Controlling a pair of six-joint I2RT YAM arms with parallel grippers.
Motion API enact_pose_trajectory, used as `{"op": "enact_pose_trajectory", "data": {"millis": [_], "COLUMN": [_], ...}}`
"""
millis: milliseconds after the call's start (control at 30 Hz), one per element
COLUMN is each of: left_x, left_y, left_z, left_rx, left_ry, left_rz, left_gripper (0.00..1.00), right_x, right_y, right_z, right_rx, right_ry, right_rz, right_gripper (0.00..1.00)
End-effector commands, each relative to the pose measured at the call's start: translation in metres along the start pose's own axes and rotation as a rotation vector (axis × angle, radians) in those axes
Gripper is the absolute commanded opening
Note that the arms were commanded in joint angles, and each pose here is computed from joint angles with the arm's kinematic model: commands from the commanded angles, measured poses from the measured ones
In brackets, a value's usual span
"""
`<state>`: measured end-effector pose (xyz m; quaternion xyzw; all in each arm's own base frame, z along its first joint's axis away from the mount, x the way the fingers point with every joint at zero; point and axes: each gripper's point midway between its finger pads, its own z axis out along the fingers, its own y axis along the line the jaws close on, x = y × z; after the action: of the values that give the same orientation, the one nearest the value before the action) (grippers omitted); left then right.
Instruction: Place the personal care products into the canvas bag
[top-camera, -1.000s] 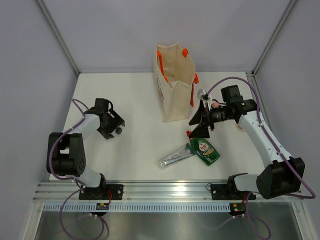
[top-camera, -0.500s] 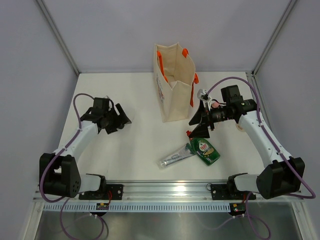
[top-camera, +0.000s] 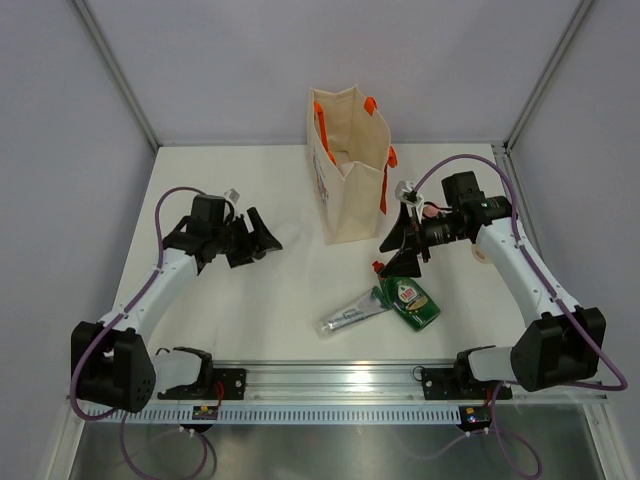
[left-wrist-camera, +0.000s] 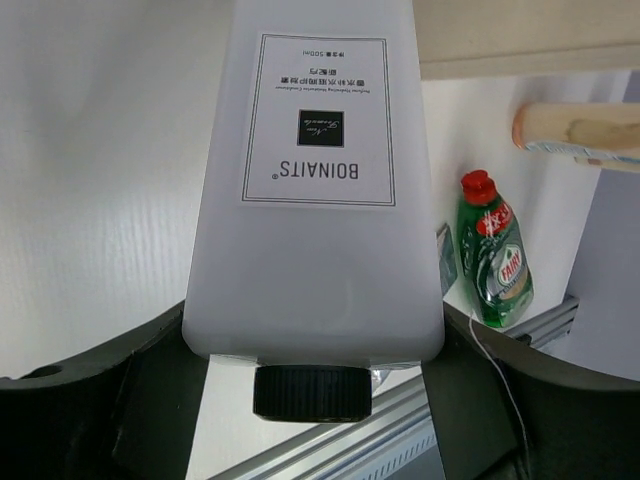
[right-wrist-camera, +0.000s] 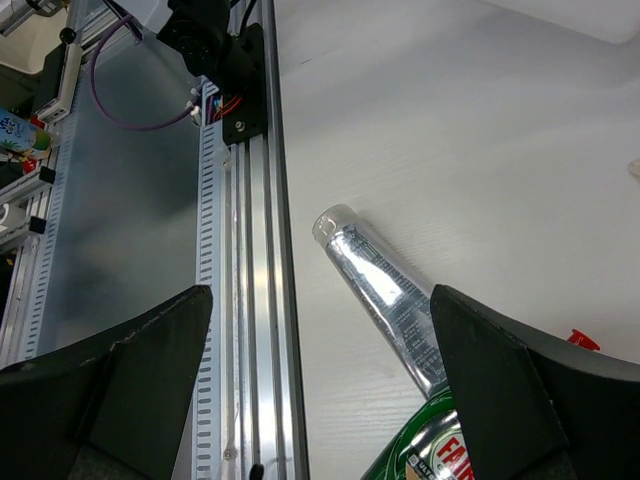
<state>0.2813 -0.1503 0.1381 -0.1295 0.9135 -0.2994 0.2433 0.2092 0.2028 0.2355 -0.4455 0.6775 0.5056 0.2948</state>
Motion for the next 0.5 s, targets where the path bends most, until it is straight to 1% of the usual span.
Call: {"op": "enact_pose_trajectory", "data": {"millis": [0, 133, 367, 433, 467], "left_x": [-0.046, -0.046, -0.048, -0.046, -0.050], "left_y": [-0.096, -0.120, -0.146, -0.157, -0.167], "left_z": [-0.046, -0.058, -0.067, -0.072, -0.081], "left_rx": [0.327, 0.403, 0.490, 0.510, 0.528], "left_ry": [-0.181, -0.182, -0.164, -0.155, -0.174], "left_rz": [0.172, 0.193, 0.197, 0.217, 0.239], "left_gripper": [0.00, 0.00, 0.00, 0.00, 0.00], "right_x": [-0.009, -0.004, -0.001, -0.001, -0.001], "right_y": [0.003, 0.001, -0.004, -0.005, -0.005], "right_z": [-0.004, -0.003, -0.006, -0.008, -0.008], "right_rx": [-0.022, -0.027, -0.008, 0.003, 0.006], "right_ry": [-0.024, -0.018, -0.008, -0.010, -0.012], "right_rz": [-0.056, -0.048, -0.059, -0.061, -0.063], "right_gripper": [0.99, 0.99, 0.99, 0.99, 0.99]}}
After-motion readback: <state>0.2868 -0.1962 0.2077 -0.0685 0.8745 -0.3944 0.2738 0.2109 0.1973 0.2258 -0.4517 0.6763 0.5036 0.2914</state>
